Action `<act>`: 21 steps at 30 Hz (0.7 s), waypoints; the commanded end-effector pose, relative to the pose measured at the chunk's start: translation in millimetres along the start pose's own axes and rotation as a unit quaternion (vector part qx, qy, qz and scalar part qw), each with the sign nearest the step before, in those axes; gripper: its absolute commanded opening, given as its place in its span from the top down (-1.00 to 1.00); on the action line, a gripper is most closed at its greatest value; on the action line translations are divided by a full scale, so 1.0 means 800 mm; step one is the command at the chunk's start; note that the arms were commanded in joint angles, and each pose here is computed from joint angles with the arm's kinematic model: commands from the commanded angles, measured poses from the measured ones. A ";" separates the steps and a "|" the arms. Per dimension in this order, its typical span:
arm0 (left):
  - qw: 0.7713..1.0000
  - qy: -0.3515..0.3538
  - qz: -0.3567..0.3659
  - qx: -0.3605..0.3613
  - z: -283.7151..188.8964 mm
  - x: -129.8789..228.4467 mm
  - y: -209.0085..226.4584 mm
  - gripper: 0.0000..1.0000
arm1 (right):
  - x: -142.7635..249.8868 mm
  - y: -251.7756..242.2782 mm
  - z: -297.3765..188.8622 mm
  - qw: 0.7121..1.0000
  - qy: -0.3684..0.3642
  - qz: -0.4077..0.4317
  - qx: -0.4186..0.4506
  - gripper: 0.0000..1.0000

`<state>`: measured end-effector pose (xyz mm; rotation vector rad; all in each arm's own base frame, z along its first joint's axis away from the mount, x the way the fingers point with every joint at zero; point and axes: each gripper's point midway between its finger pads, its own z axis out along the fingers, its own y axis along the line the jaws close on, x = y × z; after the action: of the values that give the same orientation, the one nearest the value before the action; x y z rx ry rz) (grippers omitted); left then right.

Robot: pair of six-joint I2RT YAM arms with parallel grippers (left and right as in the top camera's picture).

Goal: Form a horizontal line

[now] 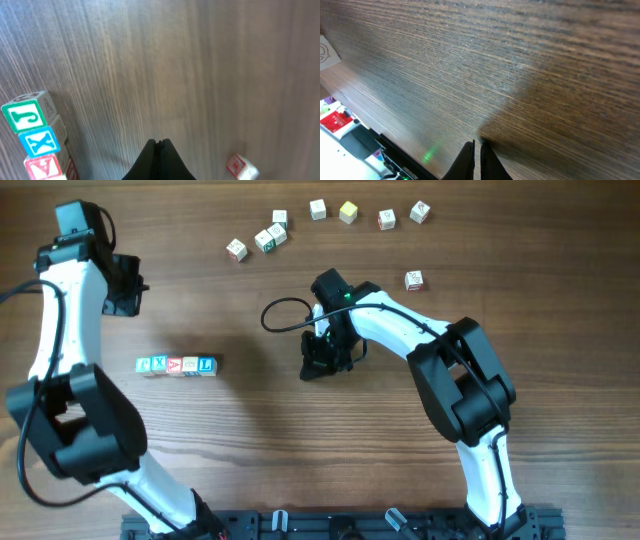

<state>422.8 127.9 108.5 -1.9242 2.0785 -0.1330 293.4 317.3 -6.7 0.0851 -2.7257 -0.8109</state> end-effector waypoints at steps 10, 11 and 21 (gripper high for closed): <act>0.988 0.012 -0.083 -0.128 0.087 0.024 0.056 0.92 | -0.012 -0.090 0.026 0.990 -0.024 0.040 0.133 0.83; 0.988 0.012 -0.082 -0.129 0.087 0.026 0.057 0.92 | -0.013 -0.090 0.026 0.990 -0.025 0.040 0.133 0.83; 0.988 0.013 -0.085 -0.130 0.086 0.044 0.052 0.92 | -0.014 -0.089 0.026 0.987 -0.034 0.094 0.130 0.91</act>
<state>403.1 110.9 30.3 -2.2428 2.0511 0.0461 294.0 316.6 -7.4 0.0156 -2.7220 -0.7898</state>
